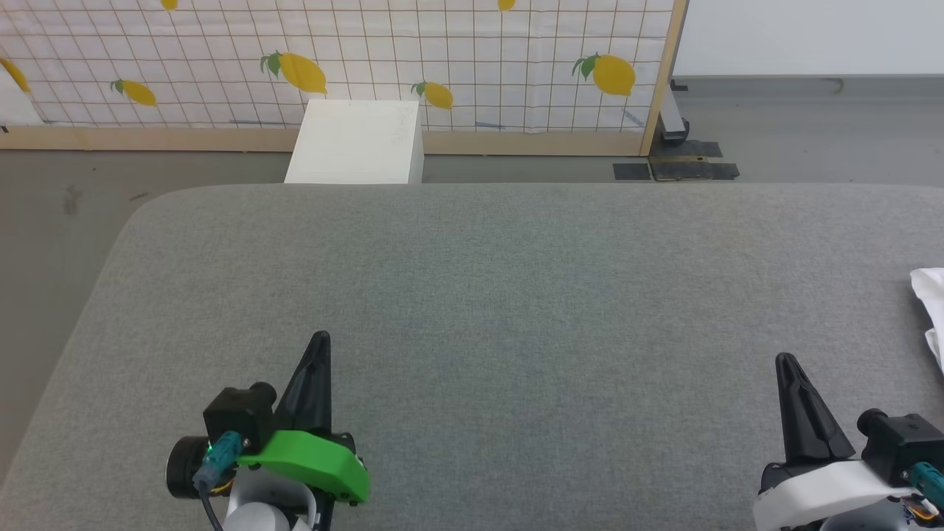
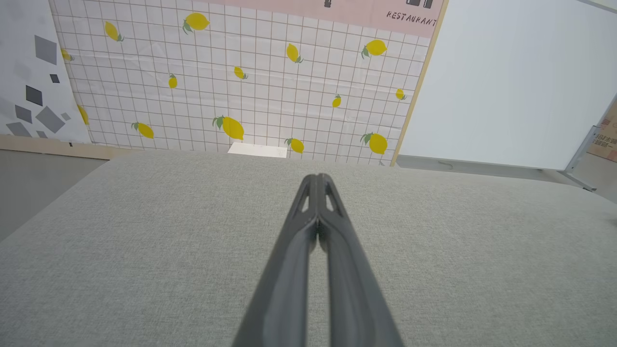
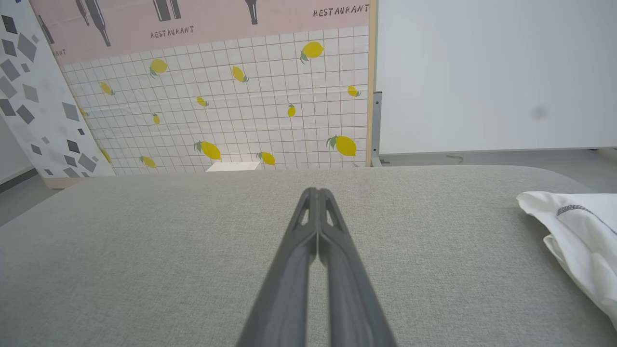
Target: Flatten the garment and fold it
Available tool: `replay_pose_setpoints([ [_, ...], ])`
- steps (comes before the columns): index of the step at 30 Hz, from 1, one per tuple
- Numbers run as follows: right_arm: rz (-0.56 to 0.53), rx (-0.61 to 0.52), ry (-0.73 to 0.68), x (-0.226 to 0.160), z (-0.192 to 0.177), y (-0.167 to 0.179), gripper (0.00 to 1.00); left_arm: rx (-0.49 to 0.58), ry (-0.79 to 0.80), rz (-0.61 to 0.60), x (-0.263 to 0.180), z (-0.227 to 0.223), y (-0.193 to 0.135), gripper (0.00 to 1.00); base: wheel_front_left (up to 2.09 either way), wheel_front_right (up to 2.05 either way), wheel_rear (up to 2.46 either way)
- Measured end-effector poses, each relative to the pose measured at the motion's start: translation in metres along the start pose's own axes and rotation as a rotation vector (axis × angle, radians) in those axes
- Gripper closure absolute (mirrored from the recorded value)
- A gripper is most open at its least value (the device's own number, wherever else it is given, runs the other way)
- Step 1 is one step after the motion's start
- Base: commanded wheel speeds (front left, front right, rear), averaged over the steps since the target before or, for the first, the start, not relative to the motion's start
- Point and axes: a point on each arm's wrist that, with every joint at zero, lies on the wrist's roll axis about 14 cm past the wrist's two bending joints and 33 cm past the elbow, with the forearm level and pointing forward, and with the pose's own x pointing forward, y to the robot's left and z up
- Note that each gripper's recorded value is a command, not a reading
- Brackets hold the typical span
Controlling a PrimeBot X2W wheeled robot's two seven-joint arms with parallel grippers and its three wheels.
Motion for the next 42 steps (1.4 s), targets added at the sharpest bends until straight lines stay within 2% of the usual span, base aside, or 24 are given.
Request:
replay_pose_setpoints([
  [42,0.03,-0.052,0.035,0.0075,-0.0006,0.0091,1.0,0.083,0.046,0.028,0.0032,0.001,0.0076,1.0,0.0,0.0,0.0],
])
